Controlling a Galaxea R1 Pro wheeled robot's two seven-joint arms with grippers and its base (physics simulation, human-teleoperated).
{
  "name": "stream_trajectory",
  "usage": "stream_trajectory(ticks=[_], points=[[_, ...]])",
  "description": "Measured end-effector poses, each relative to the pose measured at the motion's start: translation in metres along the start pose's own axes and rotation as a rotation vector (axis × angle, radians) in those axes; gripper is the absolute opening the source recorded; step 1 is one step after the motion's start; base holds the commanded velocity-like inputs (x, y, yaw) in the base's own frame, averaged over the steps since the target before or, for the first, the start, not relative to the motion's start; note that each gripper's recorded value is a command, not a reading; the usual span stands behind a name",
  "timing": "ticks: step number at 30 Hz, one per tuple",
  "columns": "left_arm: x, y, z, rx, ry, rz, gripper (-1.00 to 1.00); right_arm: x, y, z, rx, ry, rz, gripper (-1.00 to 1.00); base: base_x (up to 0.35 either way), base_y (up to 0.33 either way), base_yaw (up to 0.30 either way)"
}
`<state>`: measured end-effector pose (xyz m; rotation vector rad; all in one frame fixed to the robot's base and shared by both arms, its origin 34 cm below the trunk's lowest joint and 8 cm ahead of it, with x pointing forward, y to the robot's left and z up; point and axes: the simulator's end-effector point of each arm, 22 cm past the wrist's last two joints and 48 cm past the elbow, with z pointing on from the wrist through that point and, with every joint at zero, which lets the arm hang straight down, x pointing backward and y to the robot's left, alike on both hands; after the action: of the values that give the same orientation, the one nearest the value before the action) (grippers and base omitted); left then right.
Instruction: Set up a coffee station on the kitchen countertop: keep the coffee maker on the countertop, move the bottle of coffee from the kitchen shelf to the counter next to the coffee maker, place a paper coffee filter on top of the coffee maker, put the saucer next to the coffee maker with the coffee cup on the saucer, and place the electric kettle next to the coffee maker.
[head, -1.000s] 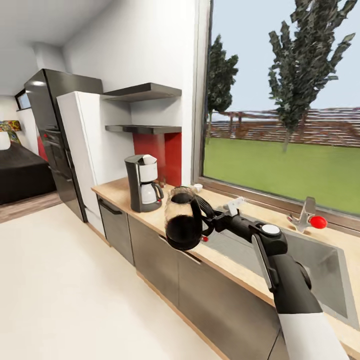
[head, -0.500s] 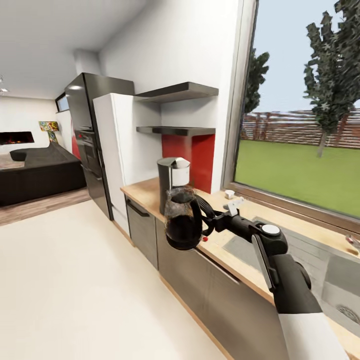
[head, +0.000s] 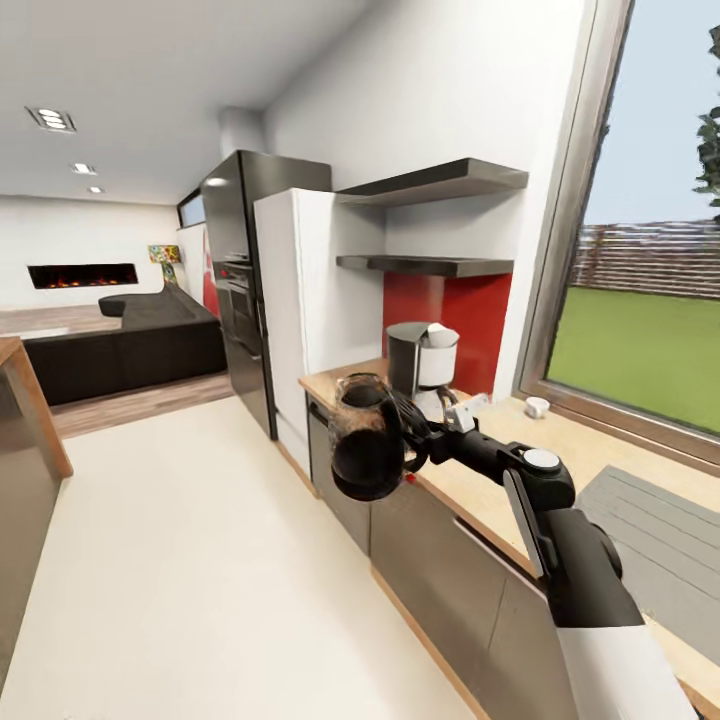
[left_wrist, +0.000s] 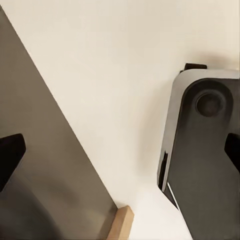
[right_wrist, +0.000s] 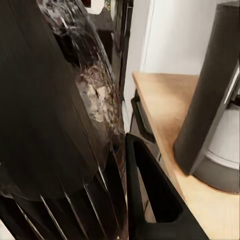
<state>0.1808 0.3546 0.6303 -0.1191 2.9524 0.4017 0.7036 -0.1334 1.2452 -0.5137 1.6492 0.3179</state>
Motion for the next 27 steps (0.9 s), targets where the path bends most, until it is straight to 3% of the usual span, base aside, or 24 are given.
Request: stream_trajectory(ticks=[10, 21, 27], points=[[-0.002, 0.000, 0.000, 0.000, -0.005, -0.001, 1.00, -0.002, 0.000, -0.001, 0.000, -0.004, -0.001, -1.00, 0.236, 0.265, 0.245], [-0.003, 0.000, 0.000, 0.001, -0.007, -0.001, 1.00, -0.002, 0.000, -0.001, 0.000, -0.002, 0.000, -1.00, 0.247, 0.248, 0.012], [-0.003, 0.000, 0.000, 0.001, -0.012, -0.005, 1.00, 0.004, 0.011, 0.005, -0.017, 0.008, 0.023, -1.00, 0.184, 0.140, 0.000]])
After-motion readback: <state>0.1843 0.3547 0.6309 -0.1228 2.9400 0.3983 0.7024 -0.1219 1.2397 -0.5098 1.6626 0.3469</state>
